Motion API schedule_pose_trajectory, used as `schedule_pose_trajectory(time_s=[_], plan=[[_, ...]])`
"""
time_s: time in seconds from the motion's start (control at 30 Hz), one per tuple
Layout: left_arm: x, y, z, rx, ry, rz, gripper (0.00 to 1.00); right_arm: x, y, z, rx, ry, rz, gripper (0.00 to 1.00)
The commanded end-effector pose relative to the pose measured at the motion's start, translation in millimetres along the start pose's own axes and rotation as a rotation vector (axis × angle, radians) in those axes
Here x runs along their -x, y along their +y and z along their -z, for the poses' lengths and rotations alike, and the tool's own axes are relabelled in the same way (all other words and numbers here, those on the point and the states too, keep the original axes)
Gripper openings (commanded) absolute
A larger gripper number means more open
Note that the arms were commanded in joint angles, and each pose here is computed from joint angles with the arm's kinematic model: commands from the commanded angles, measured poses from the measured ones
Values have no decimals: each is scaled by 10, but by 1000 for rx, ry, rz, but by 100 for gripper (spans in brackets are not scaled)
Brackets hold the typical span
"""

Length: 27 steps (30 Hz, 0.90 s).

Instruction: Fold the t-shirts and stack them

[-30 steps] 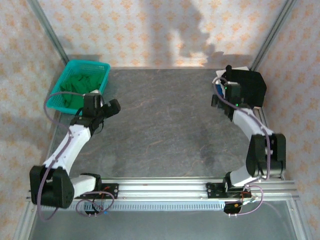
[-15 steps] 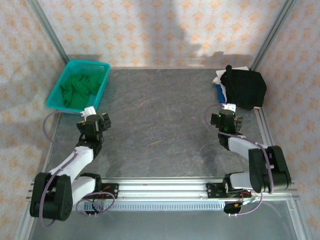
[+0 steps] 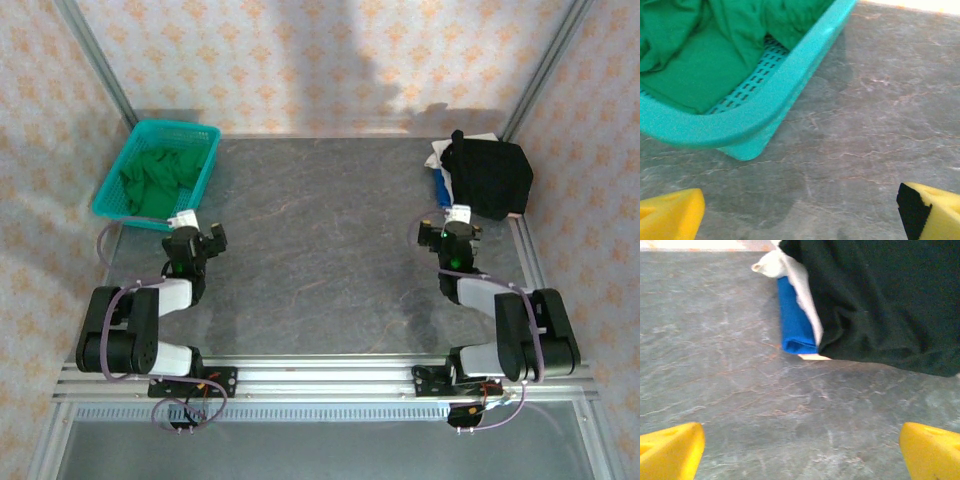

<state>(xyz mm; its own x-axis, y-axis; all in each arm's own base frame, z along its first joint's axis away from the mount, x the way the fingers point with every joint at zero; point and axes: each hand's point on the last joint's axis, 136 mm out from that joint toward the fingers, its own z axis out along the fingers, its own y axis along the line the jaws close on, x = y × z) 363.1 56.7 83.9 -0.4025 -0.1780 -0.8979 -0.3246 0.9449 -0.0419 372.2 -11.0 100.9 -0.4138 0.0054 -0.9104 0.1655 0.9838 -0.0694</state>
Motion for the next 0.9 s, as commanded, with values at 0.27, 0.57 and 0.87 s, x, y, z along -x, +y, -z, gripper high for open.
schedule_pose_trajectory(time_s=[0.27, 0.57, 0.87], plan=[[155, -349, -131, -80, -47, -110, 100, -16, -160, -272, -57, -35, -162, 99], [161, -360, -130, -75, -54, -117, 100, -7, -162, -257, -57, -37, -162, 99], [155, -364, -128, -76, -52, -121, 100, -10, -165, -257, -57, -36, -162, 99]])
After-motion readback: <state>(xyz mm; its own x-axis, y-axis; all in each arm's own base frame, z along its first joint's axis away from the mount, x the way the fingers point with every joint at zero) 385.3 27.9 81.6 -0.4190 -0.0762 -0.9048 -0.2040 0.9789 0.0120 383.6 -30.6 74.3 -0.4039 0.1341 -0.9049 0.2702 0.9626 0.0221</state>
